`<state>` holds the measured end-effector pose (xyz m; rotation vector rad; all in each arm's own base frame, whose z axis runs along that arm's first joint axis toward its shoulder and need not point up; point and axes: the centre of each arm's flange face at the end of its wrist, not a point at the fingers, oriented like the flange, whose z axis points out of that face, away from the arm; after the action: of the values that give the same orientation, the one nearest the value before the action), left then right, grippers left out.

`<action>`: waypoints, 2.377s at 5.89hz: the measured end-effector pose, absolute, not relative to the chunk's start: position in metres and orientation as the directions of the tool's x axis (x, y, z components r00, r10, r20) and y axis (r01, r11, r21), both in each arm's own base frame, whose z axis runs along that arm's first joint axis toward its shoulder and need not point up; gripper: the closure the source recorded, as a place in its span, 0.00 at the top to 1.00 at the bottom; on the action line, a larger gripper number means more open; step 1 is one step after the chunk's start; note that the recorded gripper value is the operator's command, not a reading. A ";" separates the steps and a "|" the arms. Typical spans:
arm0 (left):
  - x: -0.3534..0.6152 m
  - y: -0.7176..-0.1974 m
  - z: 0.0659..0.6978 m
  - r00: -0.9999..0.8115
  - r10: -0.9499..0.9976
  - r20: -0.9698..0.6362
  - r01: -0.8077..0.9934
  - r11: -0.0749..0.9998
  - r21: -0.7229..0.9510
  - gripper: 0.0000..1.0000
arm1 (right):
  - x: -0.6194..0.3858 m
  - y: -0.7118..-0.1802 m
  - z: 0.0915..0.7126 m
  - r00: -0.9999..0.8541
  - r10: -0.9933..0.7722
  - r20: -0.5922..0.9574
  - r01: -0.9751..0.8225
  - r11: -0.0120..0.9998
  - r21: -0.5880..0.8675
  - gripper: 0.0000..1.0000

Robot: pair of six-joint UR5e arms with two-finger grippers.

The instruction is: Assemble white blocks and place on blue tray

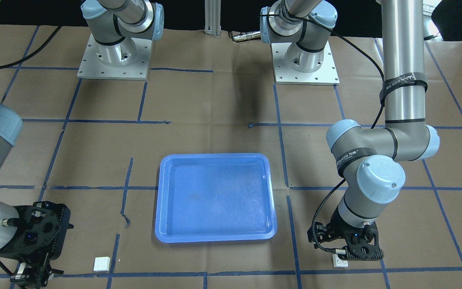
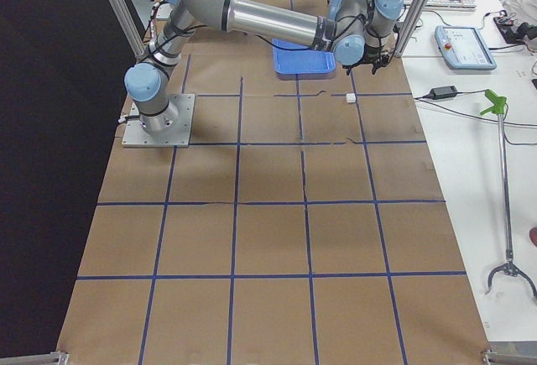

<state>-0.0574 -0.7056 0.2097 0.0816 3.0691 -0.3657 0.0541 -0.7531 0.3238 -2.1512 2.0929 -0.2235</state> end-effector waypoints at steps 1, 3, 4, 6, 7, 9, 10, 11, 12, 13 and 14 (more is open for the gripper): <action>-0.047 -0.713 0.196 -0.995 0.075 -0.067 0.089 0.967 -0.240 0.99 | 0.055 -0.749 0.292 0.028 -1.000 -0.013 -0.959 -0.024 -0.282 0.99; -0.029 -0.720 0.188 -0.991 0.108 -0.080 0.124 0.963 -0.239 0.92 | 0.036 -0.741 0.235 0.006 -1.000 0.025 -0.917 -0.015 -0.398 0.97; -0.026 -0.726 0.185 -0.991 0.109 -0.080 0.125 0.962 -0.243 0.90 | 0.026 -0.739 0.214 0.003 -0.997 0.072 -0.898 -0.035 -0.438 0.97; -0.022 -0.742 0.171 -0.991 0.109 -0.080 0.126 0.961 -0.245 0.48 | 0.018 -0.741 0.187 0.039 -0.993 0.115 -0.870 -0.090 -0.485 0.96; -0.022 -0.743 0.166 -0.991 0.110 -0.078 0.126 0.963 -0.240 0.37 | 0.017 -0.745 0.180 0.060 -0.989 0.137 -0.866 -0.120 -0.486 0.96; -0.022 -0.741 0.167 -0.991 0.111 -0.077 0.126 0.964 -0.236 0.23 | 0.016 -0.746 0.164 0.087 -0.984 0.155 -0.863 -0.152 -0.482 0.81; -0.023 -0.739 0.169 -0.991 0.112 -0.076 0.127 0.964 -0.234 0.18 | 0.016 -0.746 0.161 0.087 -0.984 0.154 -0.863 -0.151 -0.482 0.55; -0.023 -0.738 0.175 -0.990 0.115 -0.077 0.130 0.963 -0.238 0.17 | 0.016 -0.747 0.162 0.085 -0.984 0.155 -0.863 -0.150 -0.482 0.40; -0.027 -0.736 0.184 -0.988 0.130 -0.082 0.147 0.959 -0.243 0.17 | 0.016 -0.747 0.164 0.083 -0.984 0.156 -0.864 -0.149 -0.482 0.30; -0.042 -0.727 0.199 -0.975 0.198 -0.097 0.216 0.945 -0.246 0.14 | 0.015 -0.748 0.166 0.081 -0.984 0.159 -0.864 -0.149 -0.480 0.26; -0.079 -0.708 0.217 -0.942 0.315 -0.115 0.334 0.912 -0.239 0.11 | 0.015 -0.749 0.170 0.079 -0.983 0.163 -0.865 -0.149 -0.478 0.25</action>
<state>-0.0795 -0.7076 0.2170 0.5096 2.9990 -0.3942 0.0152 -0.7486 0.1696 -2.1011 1.8576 -0.6613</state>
